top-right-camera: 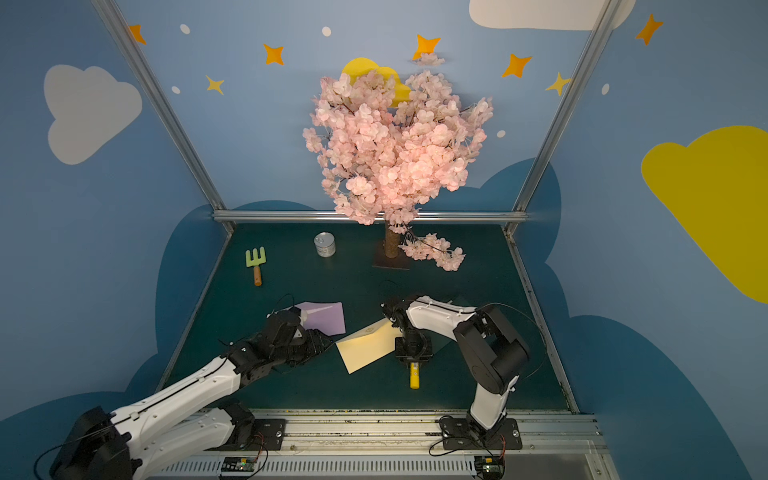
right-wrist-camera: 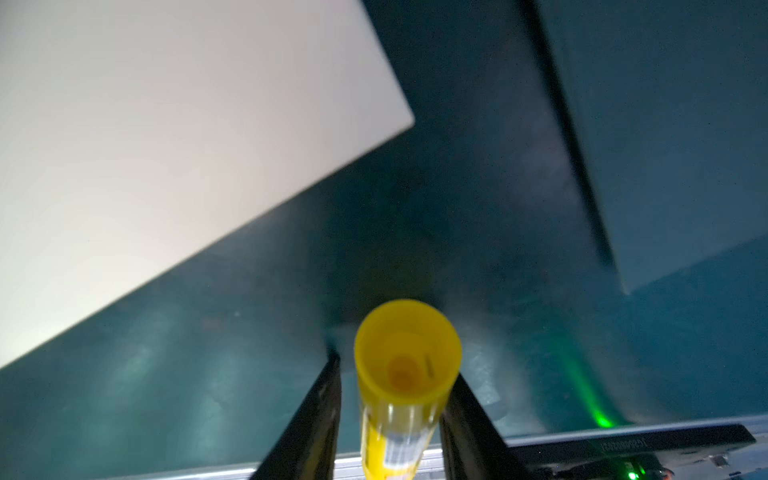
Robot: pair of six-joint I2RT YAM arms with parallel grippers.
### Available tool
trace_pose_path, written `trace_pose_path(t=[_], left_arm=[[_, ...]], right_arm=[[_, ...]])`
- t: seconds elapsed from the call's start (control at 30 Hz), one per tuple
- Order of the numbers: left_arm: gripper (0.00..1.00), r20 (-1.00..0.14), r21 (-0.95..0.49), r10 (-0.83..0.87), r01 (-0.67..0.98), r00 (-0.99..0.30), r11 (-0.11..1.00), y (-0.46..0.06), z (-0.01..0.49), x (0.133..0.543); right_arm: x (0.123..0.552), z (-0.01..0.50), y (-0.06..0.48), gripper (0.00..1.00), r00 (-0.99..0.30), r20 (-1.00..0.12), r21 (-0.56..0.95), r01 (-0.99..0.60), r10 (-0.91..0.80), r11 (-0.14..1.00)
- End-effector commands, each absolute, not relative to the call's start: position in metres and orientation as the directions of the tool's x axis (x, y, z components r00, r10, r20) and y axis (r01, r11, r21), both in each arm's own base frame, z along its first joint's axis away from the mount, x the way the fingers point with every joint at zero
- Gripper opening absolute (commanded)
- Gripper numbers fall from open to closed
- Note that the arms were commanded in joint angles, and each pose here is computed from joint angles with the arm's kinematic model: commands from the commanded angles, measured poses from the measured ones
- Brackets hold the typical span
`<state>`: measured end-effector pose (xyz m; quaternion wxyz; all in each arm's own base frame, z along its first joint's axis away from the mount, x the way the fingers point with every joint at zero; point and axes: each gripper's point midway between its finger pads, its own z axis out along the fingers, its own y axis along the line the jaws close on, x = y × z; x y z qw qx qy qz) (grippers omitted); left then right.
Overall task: Seal the envelope with a glue stick
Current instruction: Pick up the glue stick from the center of the board.
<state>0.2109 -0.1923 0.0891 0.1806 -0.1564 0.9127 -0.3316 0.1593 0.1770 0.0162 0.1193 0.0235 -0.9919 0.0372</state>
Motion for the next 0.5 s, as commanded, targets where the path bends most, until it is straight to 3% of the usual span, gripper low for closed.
trace_pose_path(t=[0.0, 0.17, 0.47], left_arm=[[0.54, -0.232, -0.654, -0.403, -0.165, -0.885, 0.738, -0.19, 0.086, 0.208], [0.54, -0.233, -0.652, -0.405, -0.166, -0.884, 0.739, -0.189, 0.086, 0.208], [0.55, -0.245, -0.65, -0.366, -0.128, -0.898, 0.749, -0.194, 0.093, 0.21]], right_arm=[[0.145, 0.013, 0.171, 0.41, -0.958, 0.286, -0.086, -0.052, -0.025, 0.995], [0.146, 0.012, 0.168, 0.34, -0.96, 0.28, -0.109, -0.045, -0.013, 0.993], [0.159, 0.022, 0.172, 0.02, -0.979, 0.204, -0.068, 0.0, 0.014, 0.998]])
